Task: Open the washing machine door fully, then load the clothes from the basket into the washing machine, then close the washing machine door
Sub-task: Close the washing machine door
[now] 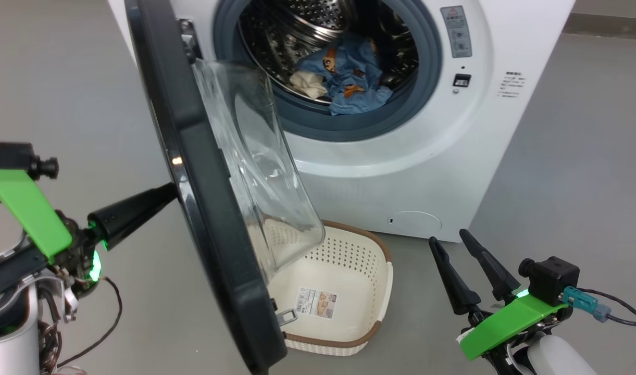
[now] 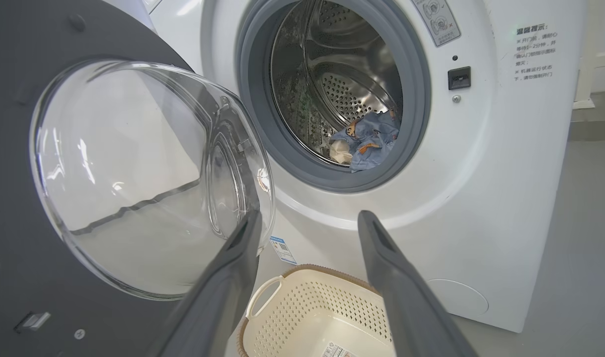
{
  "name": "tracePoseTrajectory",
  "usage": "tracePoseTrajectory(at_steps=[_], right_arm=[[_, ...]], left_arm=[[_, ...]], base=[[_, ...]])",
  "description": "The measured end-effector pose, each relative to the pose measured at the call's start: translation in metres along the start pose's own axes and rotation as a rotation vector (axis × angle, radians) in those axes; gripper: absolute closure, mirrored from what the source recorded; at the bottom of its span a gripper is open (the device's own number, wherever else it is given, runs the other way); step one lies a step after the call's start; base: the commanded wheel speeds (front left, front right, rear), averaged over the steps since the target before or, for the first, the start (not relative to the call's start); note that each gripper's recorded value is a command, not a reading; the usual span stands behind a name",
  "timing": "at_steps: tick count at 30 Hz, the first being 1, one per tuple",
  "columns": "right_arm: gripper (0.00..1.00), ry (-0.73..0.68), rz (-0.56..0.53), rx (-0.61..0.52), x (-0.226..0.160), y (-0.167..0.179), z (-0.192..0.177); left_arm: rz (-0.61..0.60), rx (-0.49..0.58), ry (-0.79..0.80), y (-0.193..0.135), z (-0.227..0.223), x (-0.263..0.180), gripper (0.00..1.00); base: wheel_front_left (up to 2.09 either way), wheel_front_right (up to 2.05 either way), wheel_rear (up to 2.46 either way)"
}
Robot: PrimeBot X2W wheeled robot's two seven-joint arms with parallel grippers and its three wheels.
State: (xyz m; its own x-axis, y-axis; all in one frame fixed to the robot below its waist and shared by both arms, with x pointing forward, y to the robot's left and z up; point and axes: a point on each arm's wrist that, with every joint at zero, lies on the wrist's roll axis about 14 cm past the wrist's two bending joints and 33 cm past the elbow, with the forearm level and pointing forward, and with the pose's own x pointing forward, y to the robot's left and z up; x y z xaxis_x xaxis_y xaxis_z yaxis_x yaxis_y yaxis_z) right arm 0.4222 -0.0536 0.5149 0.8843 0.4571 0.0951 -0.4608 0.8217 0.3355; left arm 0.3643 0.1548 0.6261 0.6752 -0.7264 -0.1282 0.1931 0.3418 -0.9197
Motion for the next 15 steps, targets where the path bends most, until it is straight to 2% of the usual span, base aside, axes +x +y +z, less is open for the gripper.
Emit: tracePoseTrajectory(at_steps=[15], right_arm=[[0.00,-0.035,-0.127,-0.012,-0.029,-0.037,0.014]], left_arm=[[-0.080,0.029,0.075,-0.018,-0.006,0.054,1.00]], base=[[0.00,0.00,0.00]])
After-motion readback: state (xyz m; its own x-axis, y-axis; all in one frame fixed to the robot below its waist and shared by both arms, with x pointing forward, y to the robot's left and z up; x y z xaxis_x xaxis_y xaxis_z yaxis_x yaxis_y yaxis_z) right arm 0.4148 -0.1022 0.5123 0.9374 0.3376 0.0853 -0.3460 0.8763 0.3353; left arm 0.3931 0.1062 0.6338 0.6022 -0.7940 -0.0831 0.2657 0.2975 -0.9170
